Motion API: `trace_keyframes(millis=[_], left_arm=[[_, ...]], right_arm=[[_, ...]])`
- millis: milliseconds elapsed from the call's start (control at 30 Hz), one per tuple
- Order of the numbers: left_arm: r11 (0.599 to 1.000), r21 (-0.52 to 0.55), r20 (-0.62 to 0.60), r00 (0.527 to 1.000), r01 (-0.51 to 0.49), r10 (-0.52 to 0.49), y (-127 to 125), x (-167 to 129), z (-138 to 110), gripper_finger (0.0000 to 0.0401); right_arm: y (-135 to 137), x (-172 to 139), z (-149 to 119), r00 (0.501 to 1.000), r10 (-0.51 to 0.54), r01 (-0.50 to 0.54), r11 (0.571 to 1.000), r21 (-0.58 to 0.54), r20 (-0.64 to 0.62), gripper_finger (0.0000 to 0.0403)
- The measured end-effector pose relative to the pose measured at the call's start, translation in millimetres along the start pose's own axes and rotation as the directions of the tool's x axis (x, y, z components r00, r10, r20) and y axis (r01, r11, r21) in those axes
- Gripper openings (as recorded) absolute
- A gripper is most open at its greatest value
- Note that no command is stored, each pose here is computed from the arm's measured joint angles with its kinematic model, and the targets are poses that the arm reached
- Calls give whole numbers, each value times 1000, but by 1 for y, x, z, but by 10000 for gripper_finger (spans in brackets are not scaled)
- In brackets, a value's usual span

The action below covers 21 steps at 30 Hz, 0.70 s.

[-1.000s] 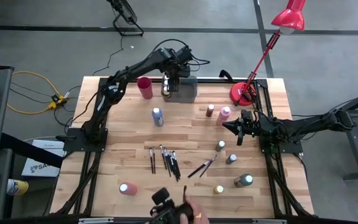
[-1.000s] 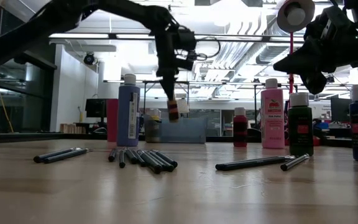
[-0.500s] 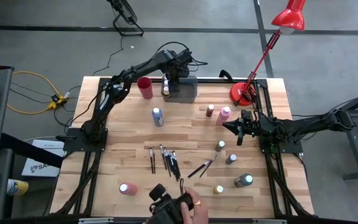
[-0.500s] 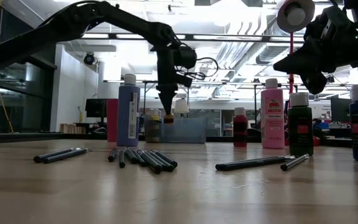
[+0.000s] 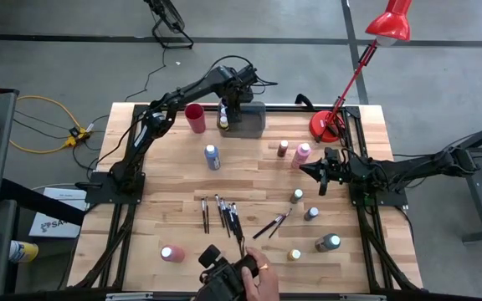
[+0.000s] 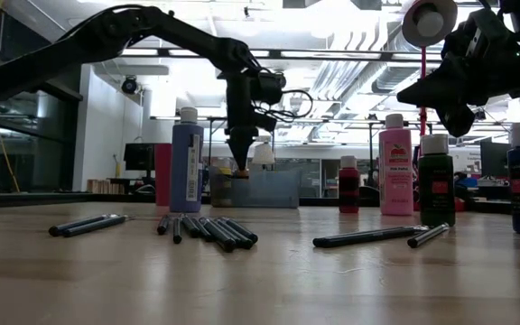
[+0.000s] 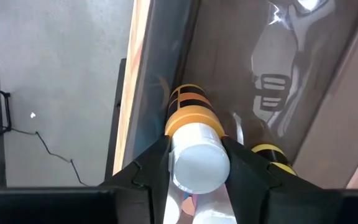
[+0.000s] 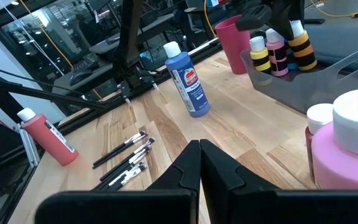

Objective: Pick & Place Paint Supplies
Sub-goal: Put the dark yellow paint bottle into the black bin

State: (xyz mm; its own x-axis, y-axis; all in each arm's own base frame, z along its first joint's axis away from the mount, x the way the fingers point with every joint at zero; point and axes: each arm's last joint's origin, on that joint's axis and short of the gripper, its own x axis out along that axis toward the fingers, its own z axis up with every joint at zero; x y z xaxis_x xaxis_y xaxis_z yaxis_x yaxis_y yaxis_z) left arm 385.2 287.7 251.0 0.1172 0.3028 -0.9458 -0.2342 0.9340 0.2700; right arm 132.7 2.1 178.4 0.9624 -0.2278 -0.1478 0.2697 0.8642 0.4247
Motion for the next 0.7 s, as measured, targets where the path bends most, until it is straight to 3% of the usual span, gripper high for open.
trace_keyframes(millis=[700], left_arm=[[1000, 18, -3, 1000, -1, 2, 2, 0, -1, 134]], right_arm=[[0, 0, 0, 1000, 0, 0, 1000, 0, 0, 3]])
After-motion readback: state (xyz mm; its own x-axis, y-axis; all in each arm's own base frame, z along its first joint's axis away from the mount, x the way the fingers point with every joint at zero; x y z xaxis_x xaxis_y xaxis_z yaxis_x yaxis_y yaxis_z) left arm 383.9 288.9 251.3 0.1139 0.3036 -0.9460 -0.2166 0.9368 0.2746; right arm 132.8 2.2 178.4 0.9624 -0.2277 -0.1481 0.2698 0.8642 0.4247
